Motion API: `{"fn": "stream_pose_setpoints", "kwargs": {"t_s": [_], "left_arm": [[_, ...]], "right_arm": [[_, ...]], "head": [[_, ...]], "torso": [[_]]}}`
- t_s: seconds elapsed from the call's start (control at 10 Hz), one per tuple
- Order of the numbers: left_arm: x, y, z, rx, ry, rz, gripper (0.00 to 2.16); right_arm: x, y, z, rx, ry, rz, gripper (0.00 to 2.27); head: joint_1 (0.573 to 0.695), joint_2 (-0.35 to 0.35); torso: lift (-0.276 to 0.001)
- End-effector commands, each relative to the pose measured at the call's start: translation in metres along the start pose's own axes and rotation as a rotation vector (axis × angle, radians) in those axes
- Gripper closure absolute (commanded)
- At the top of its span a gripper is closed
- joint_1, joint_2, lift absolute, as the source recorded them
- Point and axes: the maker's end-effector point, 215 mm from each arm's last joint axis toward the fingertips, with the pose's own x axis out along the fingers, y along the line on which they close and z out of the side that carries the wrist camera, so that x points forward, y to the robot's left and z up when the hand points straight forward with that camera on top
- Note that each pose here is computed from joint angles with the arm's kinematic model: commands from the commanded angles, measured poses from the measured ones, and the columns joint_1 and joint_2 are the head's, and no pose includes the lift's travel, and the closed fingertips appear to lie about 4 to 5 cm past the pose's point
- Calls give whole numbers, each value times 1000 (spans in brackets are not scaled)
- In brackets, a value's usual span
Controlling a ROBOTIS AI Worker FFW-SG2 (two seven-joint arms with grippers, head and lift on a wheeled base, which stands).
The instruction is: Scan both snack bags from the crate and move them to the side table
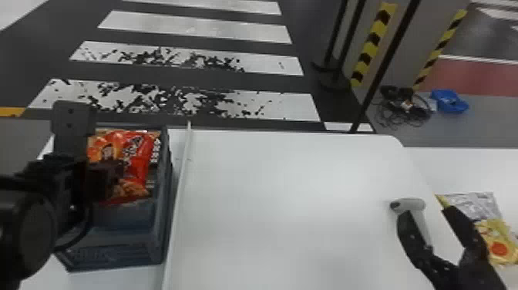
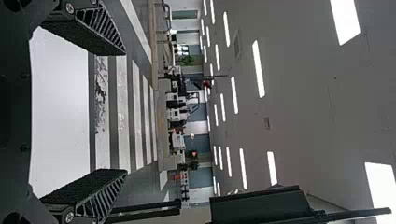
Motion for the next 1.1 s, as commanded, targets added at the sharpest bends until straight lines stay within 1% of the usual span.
{"fn": "stream_pose_setpoints", "kwargs": {"t_s": [0.0, 0.5, 0.7, 0.8, 1.0], "left_arm": [[-9, -5, 8, 6, -21, -9, 1892], [-47, -24, 32, 19, -101, -38, 1892], [-61, -53, 43, 51, -131, -86, 1892], [-64, -68, 45, 70, -135, -106, 1892], [-67, -96, 58, 71, -155, -142, 1892]], "right_arm": [[0, 0, 1, 0, -2, 0, 97], [2, 2, 0, 4, 2, 5, 97], [2, 3, 1, 5, -2, 4, 97], [1, 2, 1, 8, -2, -1, 97], [1, 0, 0, 7, 1, -5, 97]], "head": [[695, -155], [695, -180], [695, -192], [695, -208], [695, -253]], "torso": [[-95], [-95], [-95], [-95], [-95]]}}
